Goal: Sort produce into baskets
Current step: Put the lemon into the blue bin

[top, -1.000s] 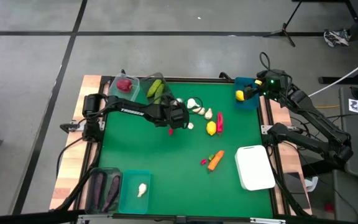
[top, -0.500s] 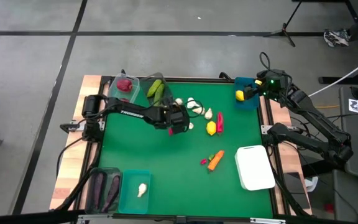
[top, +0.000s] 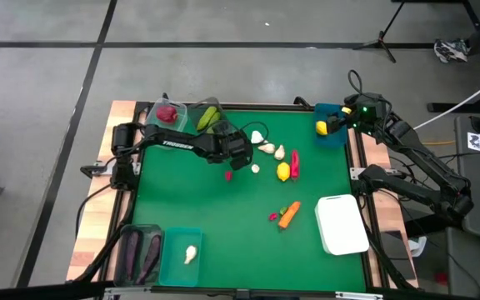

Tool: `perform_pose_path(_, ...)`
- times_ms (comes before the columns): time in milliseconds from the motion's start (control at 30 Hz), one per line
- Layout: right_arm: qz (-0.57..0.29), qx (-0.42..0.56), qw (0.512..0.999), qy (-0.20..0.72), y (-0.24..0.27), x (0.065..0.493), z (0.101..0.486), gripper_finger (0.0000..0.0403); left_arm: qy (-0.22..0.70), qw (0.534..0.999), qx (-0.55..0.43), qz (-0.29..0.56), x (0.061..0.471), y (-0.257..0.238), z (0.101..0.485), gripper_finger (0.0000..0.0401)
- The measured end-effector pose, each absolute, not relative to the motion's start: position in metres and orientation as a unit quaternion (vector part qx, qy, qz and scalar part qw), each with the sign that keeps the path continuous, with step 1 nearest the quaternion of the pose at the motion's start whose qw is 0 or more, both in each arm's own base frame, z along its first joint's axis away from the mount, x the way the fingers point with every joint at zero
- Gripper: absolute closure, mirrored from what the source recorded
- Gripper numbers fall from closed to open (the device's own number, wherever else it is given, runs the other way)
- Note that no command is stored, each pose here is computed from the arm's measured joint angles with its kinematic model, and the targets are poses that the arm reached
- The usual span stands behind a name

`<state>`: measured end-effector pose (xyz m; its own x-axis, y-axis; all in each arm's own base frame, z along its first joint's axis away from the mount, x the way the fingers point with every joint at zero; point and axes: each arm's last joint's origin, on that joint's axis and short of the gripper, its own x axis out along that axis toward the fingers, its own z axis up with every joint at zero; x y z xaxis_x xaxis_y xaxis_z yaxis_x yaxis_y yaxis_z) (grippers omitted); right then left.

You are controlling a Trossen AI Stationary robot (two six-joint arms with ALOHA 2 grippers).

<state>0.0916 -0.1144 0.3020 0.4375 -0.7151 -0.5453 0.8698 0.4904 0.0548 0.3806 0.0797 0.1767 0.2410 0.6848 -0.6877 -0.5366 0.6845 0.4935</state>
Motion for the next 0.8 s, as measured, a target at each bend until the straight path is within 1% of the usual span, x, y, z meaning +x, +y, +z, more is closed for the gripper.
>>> perform_pose_path(200,-0.476,0.166,0.831,0.232,-0.114,0.092,0.302,0.0121,0.500,0.782,0.064,0.366,0.384,0.080,0.160,0.0400)
perform_pose_path(400,-0.473,0.168,0.833,0.232,-0.114,0.092,0.302,0.0121,0.494,0.779,0.043,0.384,0.386,0.082,0.150,0.0400)
perform_pose_path(467,-0.472,0.168,0.834,0.232,-0.114,0.092,0.302,0.0121,0.490,0.783,0.034,0.382,0.388,0.081,0.149,0.0400)
perform_pose_path(533,-0.472,0.168,0.834,0.232,-0.114,0.092,0.302,0.0121,0.482,0.797,0.005,0.364,0.390,0.080,0.149,0.0400)
perform_pose_path(600,-0.472,0.168,0.834,0.232,-0.114,0.092,0.302,0.0121,0.466,0.825,-0.053,0.316,0.397,0.076,0.151,0.0400)
perform_pose_path(667,-0.472,0.168,0.834,0.233,-0.114,0.092,0.302,0.0121,0.458,0.855,-0.107,0.217,0.404,0.061,0.152,0.0400)
perform_pose_path(733,-0.472,0.168,0.834,0.232,-0.114,0.092,0.302,0.0121,0.434,0.883,-0.123,0.132,0.413,0.041,0.156,0.0400)
perform_pose_path(767,-0.472,0.168,0.834,0.233,-0.114,0.092,0.302,0.0121,0.418,0.893,-0.118,0.116,0.416,0.032,0.161,0.0400)
perform_pose_path(800,-0.473,0.167,0.833,0.233,-0.114,0.092,0.302,0.0121,0.398,0.903,-0.111,0.119,0.417,0.026,0.170,0.0400)
